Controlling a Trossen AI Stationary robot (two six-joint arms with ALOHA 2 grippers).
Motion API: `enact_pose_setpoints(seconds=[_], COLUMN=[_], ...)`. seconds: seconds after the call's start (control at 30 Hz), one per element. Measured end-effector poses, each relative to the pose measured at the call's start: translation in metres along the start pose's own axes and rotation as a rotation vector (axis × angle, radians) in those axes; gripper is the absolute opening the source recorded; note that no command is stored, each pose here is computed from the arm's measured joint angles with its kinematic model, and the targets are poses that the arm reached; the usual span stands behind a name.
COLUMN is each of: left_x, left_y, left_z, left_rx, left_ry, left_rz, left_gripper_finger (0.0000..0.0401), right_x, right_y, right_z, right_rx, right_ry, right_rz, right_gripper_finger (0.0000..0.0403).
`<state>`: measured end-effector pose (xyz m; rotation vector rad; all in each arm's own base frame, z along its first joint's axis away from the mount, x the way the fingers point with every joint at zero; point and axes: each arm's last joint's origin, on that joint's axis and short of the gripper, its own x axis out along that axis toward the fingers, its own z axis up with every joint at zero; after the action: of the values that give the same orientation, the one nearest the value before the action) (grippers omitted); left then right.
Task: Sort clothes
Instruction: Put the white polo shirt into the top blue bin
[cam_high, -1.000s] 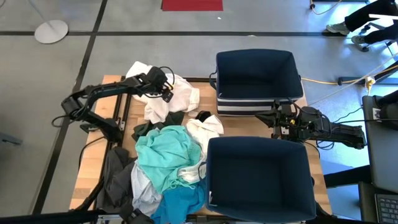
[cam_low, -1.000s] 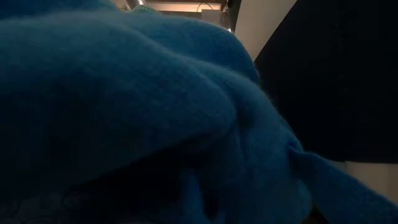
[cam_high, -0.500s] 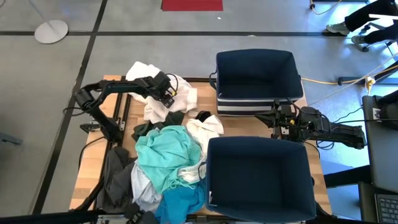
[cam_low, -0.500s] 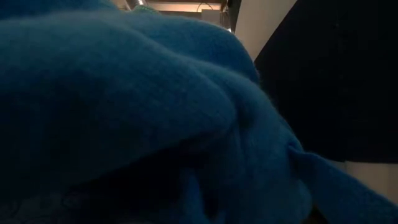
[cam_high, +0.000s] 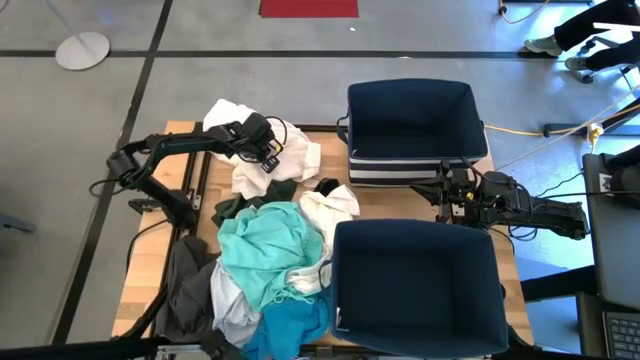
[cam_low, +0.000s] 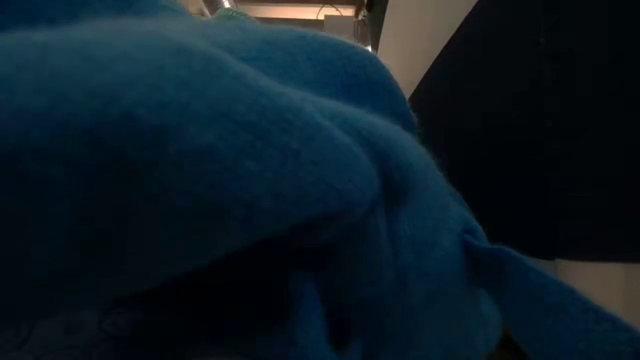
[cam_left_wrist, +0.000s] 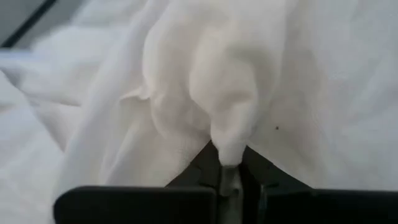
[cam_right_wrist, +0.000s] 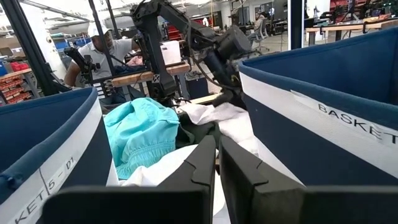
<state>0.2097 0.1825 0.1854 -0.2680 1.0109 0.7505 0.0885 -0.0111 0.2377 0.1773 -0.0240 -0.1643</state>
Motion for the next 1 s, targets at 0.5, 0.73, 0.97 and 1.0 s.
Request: enact_pose_setpoints(seconds=[0.5, 0.73, 0.97, 1.0], left_x=[-0.100, -0.141, -0.170, -0.173], left_y=[-0.010, -0.018, -0.034, -0.037], left_z=[0.002, 0.004, 0.010, 0.010], left_rx=[-0.013, 0.011, 0.056, 0.062], left_ry=[-0.327, -0.460, -0.586, -0.604], left_rz=[-0.033, -0.092, -0.178, -0.192], left_gripper_finger=[0.0007, 0.0006, 0.0004, 0.0005], right_x=[0.000, -0.004, -0.008, -0.008], right_y=[0.001, 0.003, 0.007, 0.007], right_z=[0.004, 0.019, 0.042, 0.045], right_rx=[0.059, 0.065, 0.061, 0.058], right_ry=[-0.043, -0.132, -0.178, -0.180], right_rz=[0.002, 0.019, 0.027, 0.028], right_gripper_finger=[0.0026, 0.0026, 0.0026, 0.0026])
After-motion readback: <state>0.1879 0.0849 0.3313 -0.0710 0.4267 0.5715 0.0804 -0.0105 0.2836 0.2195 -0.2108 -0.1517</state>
